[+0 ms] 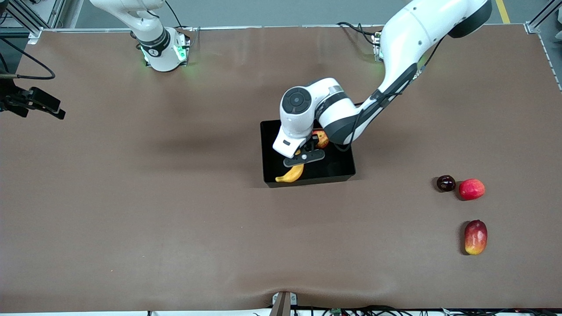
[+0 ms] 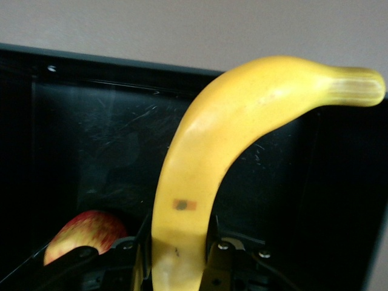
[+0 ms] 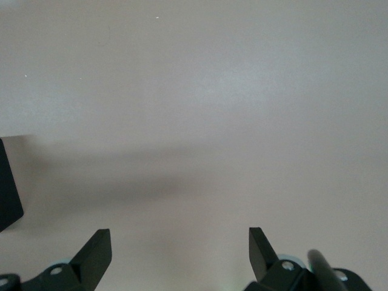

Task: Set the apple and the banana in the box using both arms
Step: 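Lower the banana into the box and open the left gripper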

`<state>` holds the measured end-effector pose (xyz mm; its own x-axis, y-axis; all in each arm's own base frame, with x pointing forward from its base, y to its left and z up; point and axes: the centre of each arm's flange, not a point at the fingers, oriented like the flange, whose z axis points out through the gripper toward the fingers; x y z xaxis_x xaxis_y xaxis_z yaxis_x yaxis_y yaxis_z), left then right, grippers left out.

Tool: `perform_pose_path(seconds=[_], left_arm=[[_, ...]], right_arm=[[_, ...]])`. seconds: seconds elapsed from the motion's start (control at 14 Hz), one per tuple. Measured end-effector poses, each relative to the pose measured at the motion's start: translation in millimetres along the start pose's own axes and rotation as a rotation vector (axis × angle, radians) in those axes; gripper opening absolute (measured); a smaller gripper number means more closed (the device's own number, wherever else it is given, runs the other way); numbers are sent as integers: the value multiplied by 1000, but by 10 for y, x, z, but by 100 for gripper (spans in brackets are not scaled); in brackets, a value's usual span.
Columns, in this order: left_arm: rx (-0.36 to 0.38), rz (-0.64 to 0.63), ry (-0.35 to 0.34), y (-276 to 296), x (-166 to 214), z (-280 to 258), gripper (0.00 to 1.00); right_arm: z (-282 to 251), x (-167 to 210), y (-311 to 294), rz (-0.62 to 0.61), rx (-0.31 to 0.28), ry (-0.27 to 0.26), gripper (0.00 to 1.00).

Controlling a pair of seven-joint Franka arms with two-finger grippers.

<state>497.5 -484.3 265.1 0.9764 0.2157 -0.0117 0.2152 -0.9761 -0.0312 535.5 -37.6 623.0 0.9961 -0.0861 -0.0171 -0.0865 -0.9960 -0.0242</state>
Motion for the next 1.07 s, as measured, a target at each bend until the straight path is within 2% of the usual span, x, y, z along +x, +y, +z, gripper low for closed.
perform_pose_path(seconds=[0.14,0.43,0.79,0.86,1.07], left_arm=[[-15,11,1,69,-54,158,36],[26,39,3,148,-216,573,36],[38,54,-6,189,-317,684,36],[38,53,-6,188,-311,683,41],[30,40,16,197,-196,523,70]], right_arm=[[3,2,2,0,0,-1,100],[9,4,2,0,0,-2,100],[15,7,2,1,0,-4,100],[16,7,2,1,0,-4,100],[17,8,2,0,0,-4,100]])
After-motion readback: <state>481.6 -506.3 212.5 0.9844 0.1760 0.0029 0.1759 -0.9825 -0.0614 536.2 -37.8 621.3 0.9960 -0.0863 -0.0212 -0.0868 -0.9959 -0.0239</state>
